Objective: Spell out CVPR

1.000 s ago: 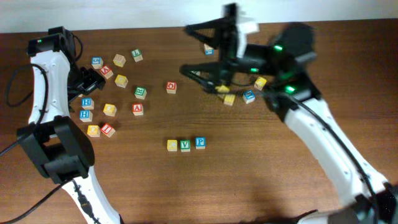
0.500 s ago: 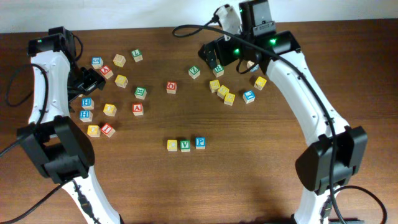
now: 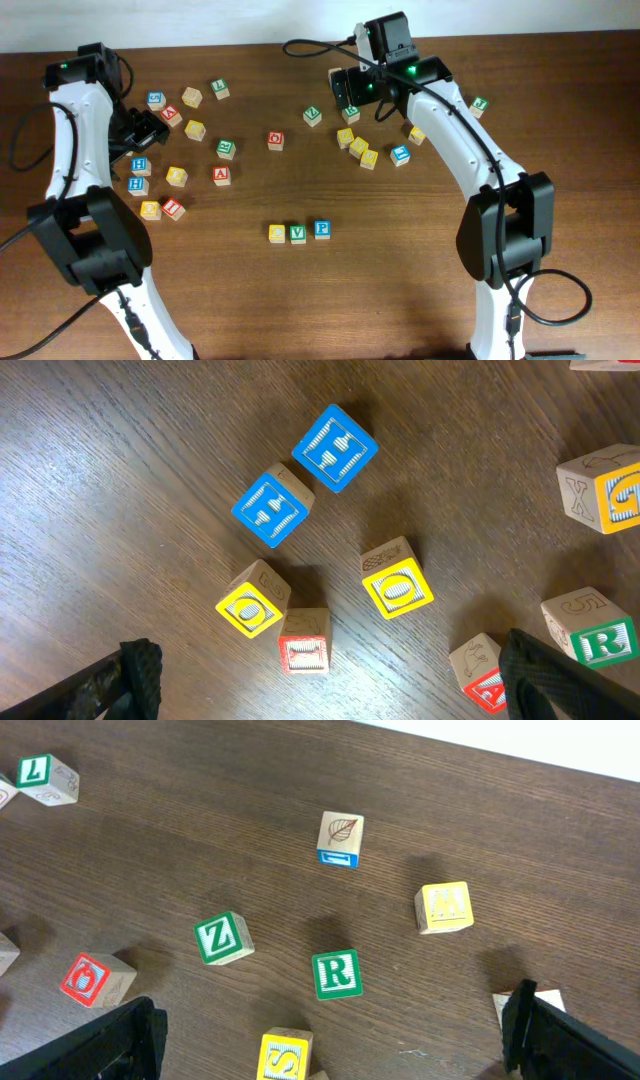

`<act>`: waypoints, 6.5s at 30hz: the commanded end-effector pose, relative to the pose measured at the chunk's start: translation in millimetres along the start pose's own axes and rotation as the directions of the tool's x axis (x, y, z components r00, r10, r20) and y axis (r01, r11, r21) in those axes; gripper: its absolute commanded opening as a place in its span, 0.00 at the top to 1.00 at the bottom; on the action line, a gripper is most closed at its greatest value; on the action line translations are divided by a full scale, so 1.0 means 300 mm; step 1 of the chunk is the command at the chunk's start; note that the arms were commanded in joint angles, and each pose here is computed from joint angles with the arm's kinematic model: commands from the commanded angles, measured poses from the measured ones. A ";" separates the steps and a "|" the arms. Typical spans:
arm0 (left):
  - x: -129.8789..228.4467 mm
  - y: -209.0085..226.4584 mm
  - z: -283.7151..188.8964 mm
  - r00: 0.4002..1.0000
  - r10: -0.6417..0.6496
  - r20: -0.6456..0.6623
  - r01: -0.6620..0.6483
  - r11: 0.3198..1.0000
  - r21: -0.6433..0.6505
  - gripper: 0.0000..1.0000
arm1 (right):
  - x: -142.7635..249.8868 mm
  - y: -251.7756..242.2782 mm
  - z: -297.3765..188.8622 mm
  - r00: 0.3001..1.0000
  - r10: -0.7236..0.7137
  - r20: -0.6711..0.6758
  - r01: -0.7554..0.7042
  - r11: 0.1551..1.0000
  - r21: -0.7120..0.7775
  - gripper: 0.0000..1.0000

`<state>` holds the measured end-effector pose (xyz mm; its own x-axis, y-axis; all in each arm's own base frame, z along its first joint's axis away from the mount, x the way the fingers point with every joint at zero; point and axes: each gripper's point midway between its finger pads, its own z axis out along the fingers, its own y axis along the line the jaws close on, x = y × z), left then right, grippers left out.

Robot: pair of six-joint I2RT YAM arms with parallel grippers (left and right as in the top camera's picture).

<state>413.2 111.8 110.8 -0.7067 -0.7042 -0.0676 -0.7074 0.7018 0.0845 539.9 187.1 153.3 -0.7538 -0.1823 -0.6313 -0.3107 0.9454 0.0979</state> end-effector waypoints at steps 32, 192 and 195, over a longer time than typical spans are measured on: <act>-0.005 0.009 -0.013 1.000 -0.001 0.010 0.001 1.000 0.001 0.01 | 0.240 -0.013 0.386 0.990 -0.029 -0.139 0.045 0.992 0.114 0.79; 0.884 -0.260 0.335 0.782 0.614 -0.107 -0.585 0.782 0.214 1.00 | 0.918 0.360 -0.116 0.798 0.157 -0.582 -0.295 0.944 -0.150 0.96; 0.884 -0.260 0.335 0.782 0.614 -0.107 -0.585 0.782 0.214 1.00 | 0.921 0.360 -0.117 0.775 0.218 -0.594 -0.347 0.931 -0.110 0.96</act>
<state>286.1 -116.9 -3.0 -0.9896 -0.1257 0.0697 -0.1330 0.9846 -0.1132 283.9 225.5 17.8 -0.9898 -0.1333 -0.0493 -0.1421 0.9145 0.3788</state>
